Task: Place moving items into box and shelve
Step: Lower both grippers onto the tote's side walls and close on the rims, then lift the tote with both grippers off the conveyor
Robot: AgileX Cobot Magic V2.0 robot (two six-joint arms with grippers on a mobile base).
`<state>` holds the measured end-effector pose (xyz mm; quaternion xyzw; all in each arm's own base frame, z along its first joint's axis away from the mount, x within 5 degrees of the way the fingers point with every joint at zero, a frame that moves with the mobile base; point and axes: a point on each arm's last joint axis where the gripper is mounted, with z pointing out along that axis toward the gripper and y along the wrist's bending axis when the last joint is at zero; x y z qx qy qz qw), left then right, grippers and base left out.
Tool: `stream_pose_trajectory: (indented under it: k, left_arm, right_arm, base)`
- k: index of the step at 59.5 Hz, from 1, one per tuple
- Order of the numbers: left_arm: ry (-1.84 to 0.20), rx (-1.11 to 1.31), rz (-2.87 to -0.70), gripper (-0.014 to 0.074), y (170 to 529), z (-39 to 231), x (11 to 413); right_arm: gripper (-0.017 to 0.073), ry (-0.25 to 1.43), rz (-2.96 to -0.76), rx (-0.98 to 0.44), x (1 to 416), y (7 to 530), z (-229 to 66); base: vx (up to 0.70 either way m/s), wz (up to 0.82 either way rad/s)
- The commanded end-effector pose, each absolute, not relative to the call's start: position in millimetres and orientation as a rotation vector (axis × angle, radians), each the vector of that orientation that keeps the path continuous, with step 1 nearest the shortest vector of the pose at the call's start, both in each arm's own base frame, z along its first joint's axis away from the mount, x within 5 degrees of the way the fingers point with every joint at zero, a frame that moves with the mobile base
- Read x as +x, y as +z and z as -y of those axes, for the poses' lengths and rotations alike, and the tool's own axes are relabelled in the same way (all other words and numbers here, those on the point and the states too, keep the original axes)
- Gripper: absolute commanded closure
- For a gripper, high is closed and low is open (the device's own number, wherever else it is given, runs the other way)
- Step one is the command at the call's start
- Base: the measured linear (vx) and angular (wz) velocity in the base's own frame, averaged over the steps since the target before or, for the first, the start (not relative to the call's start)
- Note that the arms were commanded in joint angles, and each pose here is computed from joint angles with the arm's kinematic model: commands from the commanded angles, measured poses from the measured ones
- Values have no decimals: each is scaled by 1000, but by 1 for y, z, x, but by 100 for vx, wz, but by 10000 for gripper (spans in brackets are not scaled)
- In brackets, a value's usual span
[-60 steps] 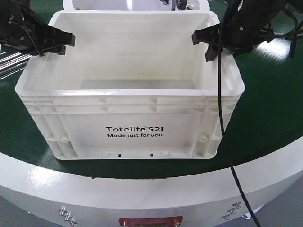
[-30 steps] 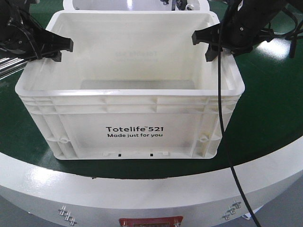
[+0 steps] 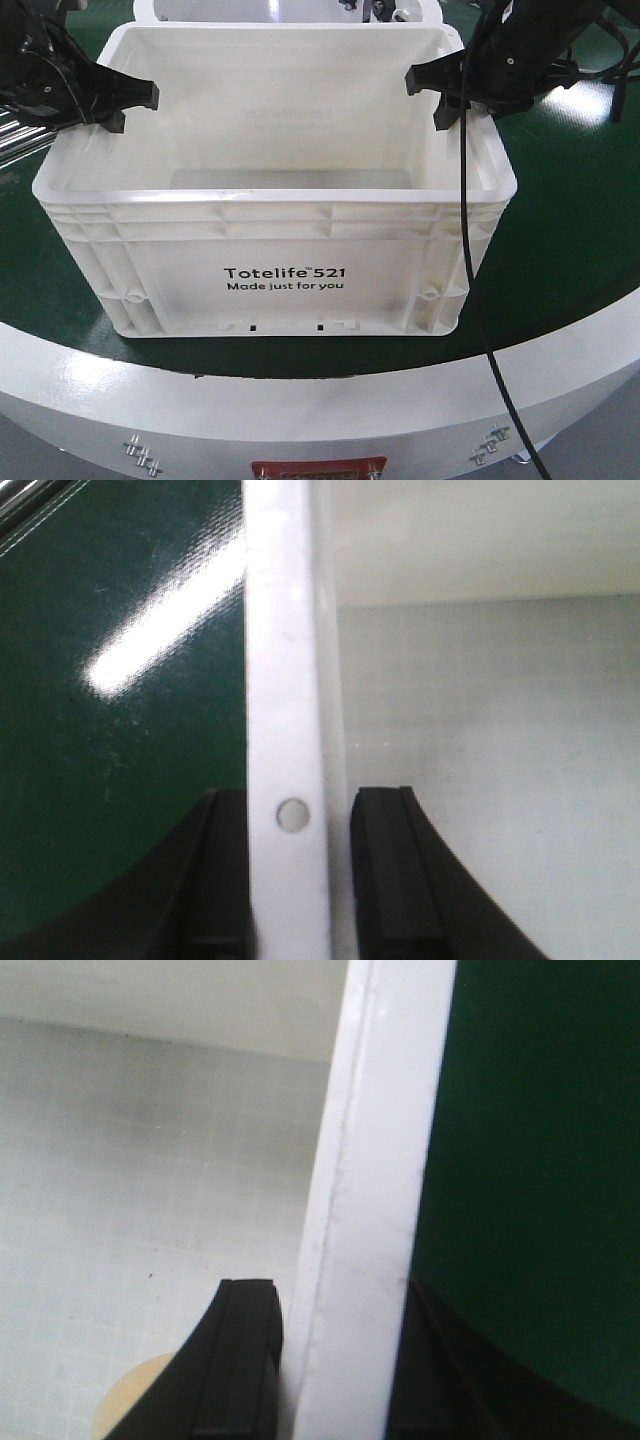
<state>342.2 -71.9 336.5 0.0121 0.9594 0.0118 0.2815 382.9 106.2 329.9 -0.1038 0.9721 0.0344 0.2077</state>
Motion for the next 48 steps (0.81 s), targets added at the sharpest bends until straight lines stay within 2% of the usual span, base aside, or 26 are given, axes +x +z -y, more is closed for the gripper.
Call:
stream_pose_trajectory:
  k: [1, 28, 48]
  left_arm:
    - [48, 48, -2503, 619, 353, 70, 341]
    - [5, 55, -2393, 613, 366, 72, 346]
    - [-162, 101, -2295, 610, 403, 83, 346]
  right_arm:
    - [575, 114, -2604, -307, 376, 358, -104]
    - [575, 128, -2525, -297, 375, 370, -103]
    - [575, 148, -2420, -290, 357, 401, -99]
  base:
    - [0, 0]
    - [0, 0]
    - [0, 0]
